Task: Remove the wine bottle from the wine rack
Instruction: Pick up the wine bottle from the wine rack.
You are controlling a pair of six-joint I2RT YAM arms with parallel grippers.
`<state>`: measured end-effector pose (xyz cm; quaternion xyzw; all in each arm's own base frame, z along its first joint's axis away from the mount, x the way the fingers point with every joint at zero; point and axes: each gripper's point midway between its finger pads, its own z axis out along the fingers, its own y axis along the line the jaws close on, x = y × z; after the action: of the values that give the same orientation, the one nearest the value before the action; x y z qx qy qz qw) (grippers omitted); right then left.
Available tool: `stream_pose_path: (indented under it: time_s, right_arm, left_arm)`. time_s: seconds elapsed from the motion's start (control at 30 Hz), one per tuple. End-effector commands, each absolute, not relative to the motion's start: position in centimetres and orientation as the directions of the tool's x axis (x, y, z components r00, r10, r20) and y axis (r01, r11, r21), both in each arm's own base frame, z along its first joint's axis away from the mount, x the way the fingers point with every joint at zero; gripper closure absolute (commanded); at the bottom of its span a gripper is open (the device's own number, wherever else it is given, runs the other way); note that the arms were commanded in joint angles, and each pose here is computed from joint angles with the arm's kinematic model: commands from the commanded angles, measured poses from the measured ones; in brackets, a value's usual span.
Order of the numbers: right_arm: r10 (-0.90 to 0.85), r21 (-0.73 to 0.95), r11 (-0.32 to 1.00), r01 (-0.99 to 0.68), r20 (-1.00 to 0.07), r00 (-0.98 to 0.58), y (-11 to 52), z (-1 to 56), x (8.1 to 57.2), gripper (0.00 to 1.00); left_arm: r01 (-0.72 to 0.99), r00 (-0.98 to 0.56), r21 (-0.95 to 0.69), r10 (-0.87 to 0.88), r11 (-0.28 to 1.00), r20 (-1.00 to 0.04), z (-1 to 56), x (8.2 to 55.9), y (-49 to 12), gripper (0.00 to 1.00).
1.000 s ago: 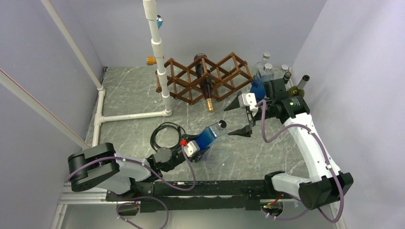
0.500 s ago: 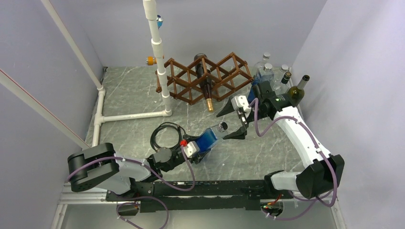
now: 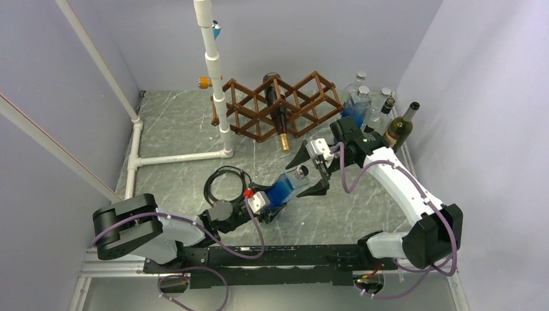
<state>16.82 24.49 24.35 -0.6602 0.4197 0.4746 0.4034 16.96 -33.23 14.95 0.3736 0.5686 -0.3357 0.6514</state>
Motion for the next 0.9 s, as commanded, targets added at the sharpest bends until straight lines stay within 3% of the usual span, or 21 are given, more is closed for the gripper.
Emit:
stream_pose_path:
  time_s: [0.0,0.33,0.4,0.5,0.6,0.77,0.87]
  right_arm:
    - [-0.078,-0.187,-0.352,-0.917,-0.971,0.228,25.5,25.4,16.7,0.13]
    - [-0.071,-0.141,-0.357,-0.924,-0.982,0.177,25.9,25.2,16.6,0.37]
    - [-0.069,-0.142,-0.356,-0.924,-0.982,0.178,25.9,25.3,16.7,0.50]
    - [-0.064,-0.141,-0.358,-0.923,-0.982,0.175,25.9,25.8,16.5,0.84]
    - [-0.080,-0.136,-0.348,-0.927,-0.982,0.174,25.6,26.3,16.4,1.00]
    - [-0.098,-0.152,-0.323,-0.934,-0.976,0.193,25.0,27.2,16.5,1.00]
    - [-0.105,-0.143,-0.290,-0.946,-0.978,0.180,24.4,27.6,16.8,1.00]
  left_arm:
    - [0.870,0.201,0.044,-0.271,0.491,-0.941,22.4,16.8,-34.0,1.00]
    - [0.878,0.193,0.034,-0.289,0.477,-0.937,22.7,16.7,-34.2,1.00]
    - [0.880,0.192,0.033,-0.290,0.474,-0.937,22.8,16.6,-34.2,1.00]
    - [0.882,0.184,0.026,-0.292,0.471,-0.938,22.8,16.6,-34.3,0.98]
    - [0.886,0.172,0.016,-0.296,0.463,-0.940,22.7,16.5,-34.4,0.70]
    - [0.893,0.129,-0.025,-0.309,0.449,-0.942,22.7,16.3,-34.5,0.05]
    - [0.898,0.115,-0.033,-0.307,0.438,-0.945,22.9,16.1,-34.5,0.01]
